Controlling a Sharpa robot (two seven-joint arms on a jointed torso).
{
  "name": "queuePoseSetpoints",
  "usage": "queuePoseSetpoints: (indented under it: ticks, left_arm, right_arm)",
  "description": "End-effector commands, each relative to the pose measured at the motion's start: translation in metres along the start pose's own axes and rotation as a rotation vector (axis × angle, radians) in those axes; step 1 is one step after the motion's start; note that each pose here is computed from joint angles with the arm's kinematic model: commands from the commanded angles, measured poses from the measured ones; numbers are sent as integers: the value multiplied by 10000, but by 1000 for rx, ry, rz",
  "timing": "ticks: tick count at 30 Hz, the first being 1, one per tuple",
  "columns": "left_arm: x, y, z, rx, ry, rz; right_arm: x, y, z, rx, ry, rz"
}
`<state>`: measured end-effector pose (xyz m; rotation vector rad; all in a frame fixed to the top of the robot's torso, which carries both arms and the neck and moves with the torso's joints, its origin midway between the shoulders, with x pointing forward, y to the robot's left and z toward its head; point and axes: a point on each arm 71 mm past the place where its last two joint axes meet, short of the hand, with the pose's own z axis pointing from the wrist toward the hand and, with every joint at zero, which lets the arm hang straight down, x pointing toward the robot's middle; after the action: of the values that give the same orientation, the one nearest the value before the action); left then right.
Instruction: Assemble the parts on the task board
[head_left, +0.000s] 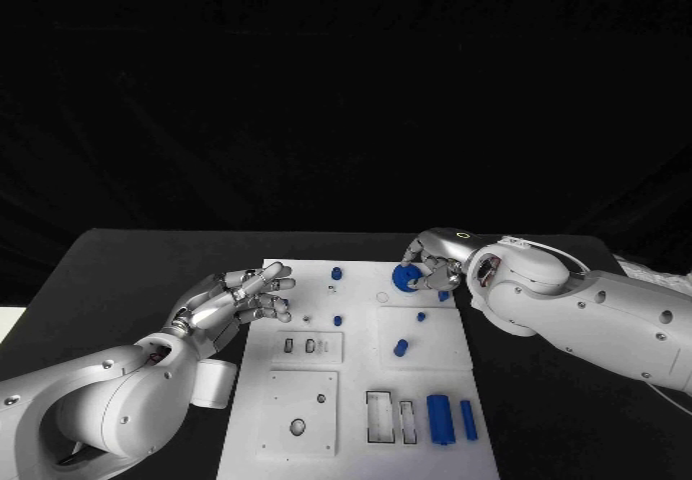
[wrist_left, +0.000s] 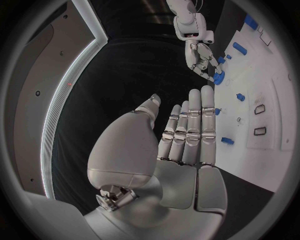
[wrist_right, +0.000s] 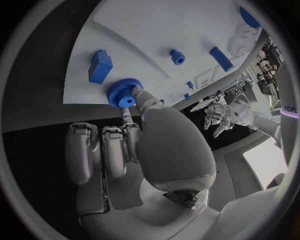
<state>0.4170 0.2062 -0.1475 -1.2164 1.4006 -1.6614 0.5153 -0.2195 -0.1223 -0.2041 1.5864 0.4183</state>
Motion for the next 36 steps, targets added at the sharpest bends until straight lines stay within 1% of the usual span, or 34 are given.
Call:
queuePoseSetpoints:
  ticks: [1,5,10,13,18,23,24,29,36]
  left_arm:
    - [24,-7,3,4,23,-10]
    - [24,-7,2,3,24,-11]
    - [28,-7,2,2,26,-12]
    - [29,-6,1,2,27,-12]
    - [35,-6,1,1,29,-13]
    - [42,-4,3,0,31,-14]
    - [42,-4,3,0,31,-14]
    - [50,-2,5,0,34,-15]
    - [64,1,9,-1,38,-17]
  right_arm:
    - [78,5,-15,-3,17,-62]
    - [77,63,-23,-26,-2,-59]
    - [46,167,-35,-62,-54,-32]
    - [31,222,-42,-76,-74,-20]
    - [-6,381,-46,-111,-105,-4]
    - [-52,619,-27,-160,-127,8]
    - [-55,639,-24,-164,-129,9]
    - [-66,884,30,-209,-142,11]
    - [3,1093,165,-236,-136,4]
